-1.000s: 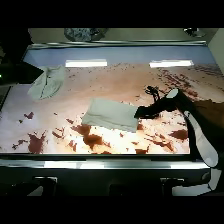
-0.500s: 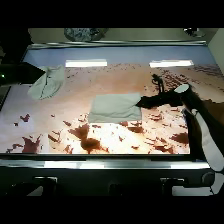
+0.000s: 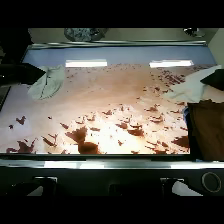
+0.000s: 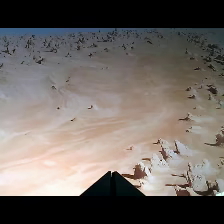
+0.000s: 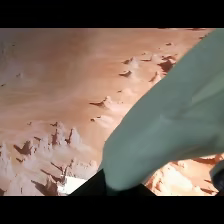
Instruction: Fold the shirts.
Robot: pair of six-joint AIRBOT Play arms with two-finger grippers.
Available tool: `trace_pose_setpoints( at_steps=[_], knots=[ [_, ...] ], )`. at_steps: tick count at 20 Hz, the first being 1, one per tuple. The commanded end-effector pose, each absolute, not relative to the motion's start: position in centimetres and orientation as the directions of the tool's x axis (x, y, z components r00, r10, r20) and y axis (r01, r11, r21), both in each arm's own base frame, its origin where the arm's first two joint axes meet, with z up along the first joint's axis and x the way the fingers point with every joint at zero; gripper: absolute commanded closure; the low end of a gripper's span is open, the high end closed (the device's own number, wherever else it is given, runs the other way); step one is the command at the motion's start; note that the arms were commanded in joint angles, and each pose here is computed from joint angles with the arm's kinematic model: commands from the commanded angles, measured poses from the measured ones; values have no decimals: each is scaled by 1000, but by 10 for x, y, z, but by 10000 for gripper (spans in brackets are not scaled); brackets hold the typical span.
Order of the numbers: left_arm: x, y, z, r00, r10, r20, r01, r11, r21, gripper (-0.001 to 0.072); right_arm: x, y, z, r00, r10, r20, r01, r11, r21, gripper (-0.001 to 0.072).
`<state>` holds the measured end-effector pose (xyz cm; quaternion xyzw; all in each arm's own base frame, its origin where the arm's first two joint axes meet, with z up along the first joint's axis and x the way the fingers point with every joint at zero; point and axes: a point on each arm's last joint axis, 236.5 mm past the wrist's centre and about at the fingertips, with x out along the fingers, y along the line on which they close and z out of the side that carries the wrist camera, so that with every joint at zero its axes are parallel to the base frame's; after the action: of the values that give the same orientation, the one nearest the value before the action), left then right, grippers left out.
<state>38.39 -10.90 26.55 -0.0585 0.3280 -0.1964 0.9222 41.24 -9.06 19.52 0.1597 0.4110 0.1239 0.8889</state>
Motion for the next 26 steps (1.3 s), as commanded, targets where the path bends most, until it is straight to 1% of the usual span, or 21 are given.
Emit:
trace_pose_setpoints(
  at_steps=[1,5,7,10,12,13,14,15,16,18,20,21,22,23,24,26],
  knots=[
    [383,-109,265,706,-402,-583,331,915,-230,673,373,-153,218,669,231,-707,59,931,361,671],
    [383,-109,265,706,-402,-583,342,914,-217,673,347,-212,222,713,120,-691,219,898,382,671],
    [383,-109,265,706,-402,-583,342,915,-216,673,326,-231,219,702,92,-706,278,878,391,670],
    [383,-109,265,706,-402,-583,342,914,-217,673,286,-247,207,652,90,-752,355,841,409,670],
    [383,-109,265,706,-402,-583,342,914,-217,673,253,-250,192,566,105,-818,417,819,394,670],
    [383,-109,265,706,-402,-583,342,914,-217,673,227,-251,178,471,106,-875,464,814,349,669],
    [383,-109,265,706,-402,-583,342,914,-217,673,208,-262,166,388,56,-920,508,820,264,669],
    [383,-109,265,706,-402,-583,341,915,-217,673,192,-268,158,322,27,-946,550,808,211,669],
    [383,-109,265,706,-402,-583,342,914,-217,673,181,-270,147,274,27,-961,572,799,186,669],
    [383,-109,265,706,-402,-583,341,914,-217,673,163,-261,118,189,86,-978,604,775,185,669],
    [383,-109,265,706,-402,-583,341,914,-217,673,144,-244,80,97,183,-978,631,749,203,669],
    [383,-109,265,706,-402,-583,341,915,-217,673,138,-238,61,71,209,-975,642,739,205,630],
    [384,-109,266,707,-402,-582,341,915,-217,673,138,-236,47,69,220,-973,647,733,211,417],
    [384,-109,266,708,-402,-581,341,915,-217,673,139,-236,37,75,221,-972,635,741,217,138],
    [384,-109,266,708,-402,-581,341,915,-217,673,142,-241,36,87,201,-976,618,758,211,41],
    [383,-110,269,711,-407,-574,344,913,-221,673,152,-268,50,131,85,-988,582,800,147,46]
  ],
)
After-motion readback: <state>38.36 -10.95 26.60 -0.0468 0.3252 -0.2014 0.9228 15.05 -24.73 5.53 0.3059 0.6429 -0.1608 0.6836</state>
